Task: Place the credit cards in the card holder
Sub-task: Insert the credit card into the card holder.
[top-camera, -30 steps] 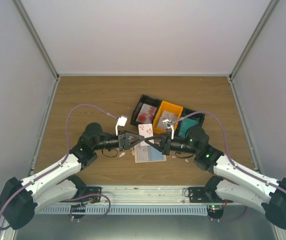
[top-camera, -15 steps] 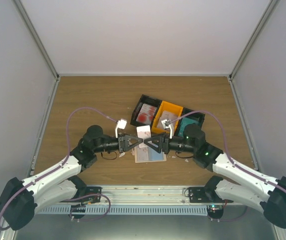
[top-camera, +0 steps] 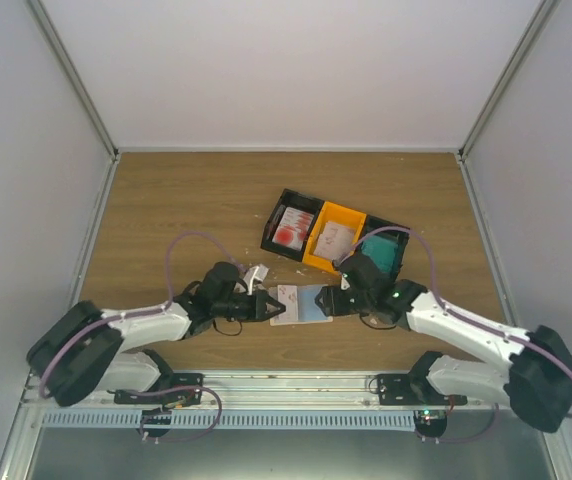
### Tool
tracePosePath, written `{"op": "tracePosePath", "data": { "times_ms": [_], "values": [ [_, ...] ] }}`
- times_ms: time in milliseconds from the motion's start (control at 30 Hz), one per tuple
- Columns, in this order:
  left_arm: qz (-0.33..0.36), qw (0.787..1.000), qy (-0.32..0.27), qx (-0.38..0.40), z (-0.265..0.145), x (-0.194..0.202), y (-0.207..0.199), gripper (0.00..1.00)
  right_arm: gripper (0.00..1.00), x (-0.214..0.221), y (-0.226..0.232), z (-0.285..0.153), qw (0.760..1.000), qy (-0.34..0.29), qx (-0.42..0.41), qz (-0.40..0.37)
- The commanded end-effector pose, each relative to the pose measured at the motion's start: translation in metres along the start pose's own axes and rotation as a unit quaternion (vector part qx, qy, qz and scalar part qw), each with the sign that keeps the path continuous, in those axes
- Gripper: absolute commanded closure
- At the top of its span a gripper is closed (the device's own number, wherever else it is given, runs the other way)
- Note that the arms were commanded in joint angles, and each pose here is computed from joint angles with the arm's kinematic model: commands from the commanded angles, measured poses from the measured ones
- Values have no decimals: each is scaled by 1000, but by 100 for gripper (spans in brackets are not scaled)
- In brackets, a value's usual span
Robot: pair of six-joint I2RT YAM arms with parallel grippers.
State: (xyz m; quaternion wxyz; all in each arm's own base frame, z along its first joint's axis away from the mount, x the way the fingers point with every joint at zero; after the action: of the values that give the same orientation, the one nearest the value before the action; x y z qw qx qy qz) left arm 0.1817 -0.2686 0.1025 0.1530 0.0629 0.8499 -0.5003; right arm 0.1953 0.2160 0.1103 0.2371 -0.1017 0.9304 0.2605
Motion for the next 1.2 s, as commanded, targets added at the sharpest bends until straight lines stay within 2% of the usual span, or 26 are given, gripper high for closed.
{"op": "tracePosePath", "data": {
  "times_ms": [0,267,667,933,1167],
  "values": [
    [12,1000,-11,5,19,-4,7,100,40,13,-29,12,995,48,88,-11],
    [-24,999,-19,-22,34,-6,26,100,41,23,-45,38,981,113,155,-35],
    [-57,998,-11,5,43,-2,27,100,46,39,-46,54,973,158,162,-34],
    [-81,996,-16,-17,44,-1,38,100,57,48,-53,56,968,173,178,-23],
    [-101,994,-15,-32,44,5,49,100,58,51,-53,57,969,175,174,-14]
  ]
}}
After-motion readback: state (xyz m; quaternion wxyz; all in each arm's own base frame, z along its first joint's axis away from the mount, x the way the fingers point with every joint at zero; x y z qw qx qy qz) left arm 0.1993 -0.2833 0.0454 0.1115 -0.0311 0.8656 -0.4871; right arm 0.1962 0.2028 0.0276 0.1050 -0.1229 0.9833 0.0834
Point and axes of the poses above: each gripper's point midway between its finger pads, its own z axis out along the fingers, its own y axis along the line the jaws close on, x = y × z, the point moved 1 cm from there along -z, back along the fingers, and after that the axes turned 1 degree about -z, right-handed, at the moved point
